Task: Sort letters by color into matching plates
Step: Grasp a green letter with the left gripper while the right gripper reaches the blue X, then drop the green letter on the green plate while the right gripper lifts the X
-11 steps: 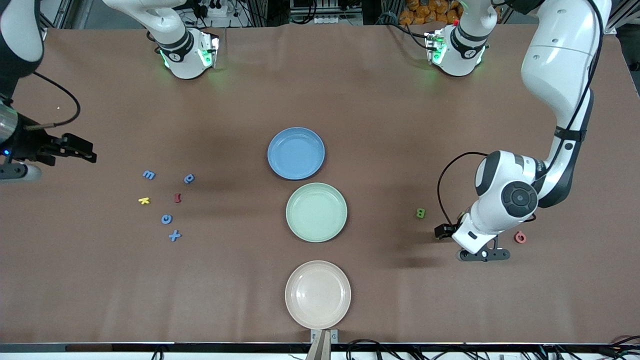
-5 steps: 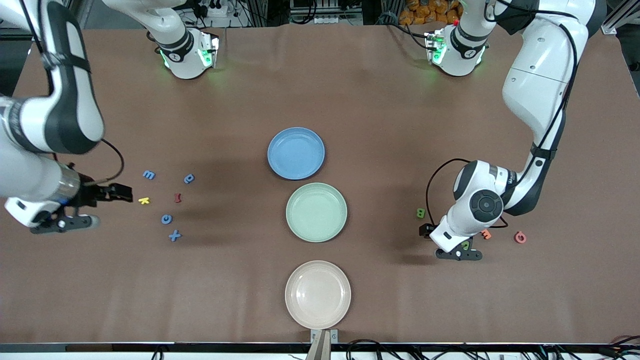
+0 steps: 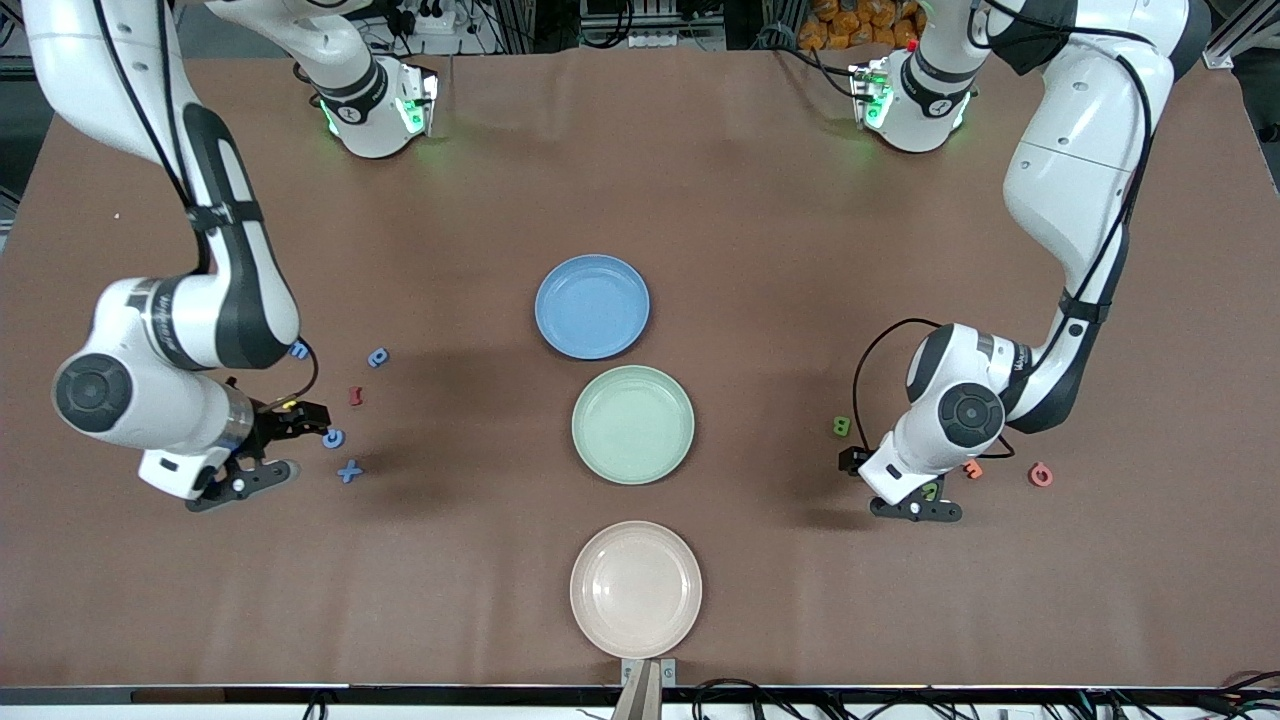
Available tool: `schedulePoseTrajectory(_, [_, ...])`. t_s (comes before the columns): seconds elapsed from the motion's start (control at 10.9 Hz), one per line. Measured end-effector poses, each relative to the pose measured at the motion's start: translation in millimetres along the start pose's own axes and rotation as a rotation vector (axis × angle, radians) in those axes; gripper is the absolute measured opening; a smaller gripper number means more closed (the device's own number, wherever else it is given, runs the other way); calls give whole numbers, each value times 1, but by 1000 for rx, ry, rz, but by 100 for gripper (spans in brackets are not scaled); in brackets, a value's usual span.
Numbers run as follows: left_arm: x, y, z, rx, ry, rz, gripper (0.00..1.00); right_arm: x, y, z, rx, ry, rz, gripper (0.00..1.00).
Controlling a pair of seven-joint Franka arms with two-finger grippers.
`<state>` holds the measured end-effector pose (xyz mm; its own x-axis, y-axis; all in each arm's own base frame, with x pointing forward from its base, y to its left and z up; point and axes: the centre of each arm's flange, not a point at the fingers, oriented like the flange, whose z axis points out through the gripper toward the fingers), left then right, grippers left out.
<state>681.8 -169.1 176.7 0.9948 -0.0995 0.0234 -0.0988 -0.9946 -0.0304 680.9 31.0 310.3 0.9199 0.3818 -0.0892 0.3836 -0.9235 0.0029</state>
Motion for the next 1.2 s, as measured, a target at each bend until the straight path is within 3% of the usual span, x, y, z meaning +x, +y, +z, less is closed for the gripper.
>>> schedulePoseTrajectory(0.18, [0,0,3,0,-3,0,100,8,1,37,-5,-2,-63,99])
schedulePoseTrajectory(0.28, [0,-1,2,0,-3,-7,95,11,1,50,-10,5,-91,96])
schedulePoseTrajectory(0.37, [0,-1,2,-13,-8,-79,83,14,2,62,-15,12,-121,96])
schedulePoseTrajectory(0.46, [0,0,1,-15,-6,-122,69,15,1,75,-10,5,-181,88])
schedulePoseTrajectory(0.55, [2,2,-1,-19,-1,-141,54,16,-3,91,2,-3,-250,74])
schedulePoseTrajectory(0.74, [3,4,-4,-21,4,-149,29,17,-7,113,19,-16,-302,72])
schedulePoseTrajectory(1.2, [4,4,-5,-25,5,-171,27,19,0,115,28,11,-299,72])
